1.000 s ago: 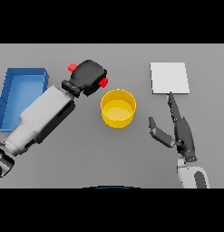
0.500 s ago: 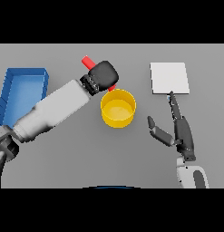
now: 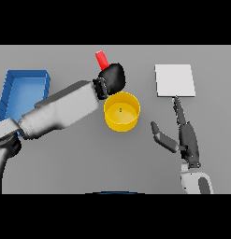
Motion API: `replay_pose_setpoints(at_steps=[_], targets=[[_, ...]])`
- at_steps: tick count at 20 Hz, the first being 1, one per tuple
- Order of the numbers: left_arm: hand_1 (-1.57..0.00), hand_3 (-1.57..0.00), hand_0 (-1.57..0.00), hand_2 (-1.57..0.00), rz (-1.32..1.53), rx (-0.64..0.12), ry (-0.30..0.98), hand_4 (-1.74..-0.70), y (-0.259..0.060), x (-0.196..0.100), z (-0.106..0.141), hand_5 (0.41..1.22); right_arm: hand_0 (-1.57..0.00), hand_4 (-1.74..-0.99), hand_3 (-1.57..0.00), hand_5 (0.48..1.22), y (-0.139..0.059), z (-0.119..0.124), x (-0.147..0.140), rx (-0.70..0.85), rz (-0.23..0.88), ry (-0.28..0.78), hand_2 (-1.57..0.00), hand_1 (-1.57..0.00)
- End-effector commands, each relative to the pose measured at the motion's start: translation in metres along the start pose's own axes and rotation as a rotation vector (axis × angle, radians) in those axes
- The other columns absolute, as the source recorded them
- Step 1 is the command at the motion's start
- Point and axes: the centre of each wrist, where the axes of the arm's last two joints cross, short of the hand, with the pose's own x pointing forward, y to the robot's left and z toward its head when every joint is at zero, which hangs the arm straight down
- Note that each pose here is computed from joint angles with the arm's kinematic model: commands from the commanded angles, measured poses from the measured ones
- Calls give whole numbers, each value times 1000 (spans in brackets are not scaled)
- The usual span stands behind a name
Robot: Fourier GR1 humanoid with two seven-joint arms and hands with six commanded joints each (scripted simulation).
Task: Pick up the red beaker and tilt it to pour out 1 green nut into yellow bowl. Pick up the yellow bowl and place it on the metallic measuring scale.
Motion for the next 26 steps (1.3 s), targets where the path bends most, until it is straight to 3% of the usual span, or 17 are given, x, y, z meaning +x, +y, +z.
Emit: replay_pose_setpoints(at_steps=[1,7,12,17,19,23,26], targets=[[-1571,-1571,-1571,-1571,-38,0,-2,-1735,5,0,-3,1221,1,-1165,1,626,-1,-1,3,-6,4,-3,1,1],[-1571,-1571,-1571,-1571,-213,-14,-11,-1727,19,6,-10,1221,1,-1160,1,635,-8,-2,1,-15,53,-5,1,1],[-1571,-1571,-1571,-1571,-314,-7,-19,-1721,32,-4,-7,1221,1,-1152,1,635,-3,1,-1,-19,18,-12,1,1],[-1571,-1571,-1571,-1571,-356,-3,111,-1725,61,-72,11,1221,1,-1154,1,654,-5,1,2,-3,13,-40,1,1],[-1571,-1179,-1571,-1571,-303,31,199,-1731,71,-107,24,1221,1,-1160,1,660,-5,-2,4,-3,21,-38,1,1],[-1571,-1410,-1571,-1571,21,79,441,-1729,72,-182,58,1221,1,-1156,1,658,-1,-8,2,12,-1,-33,1,1],[-1571,-1427,-1571,-1571,480,170,612,-1735,38,-226,91,1221,1,-1140,1,637,0,-7,1,-3,57,-33,1,1]])
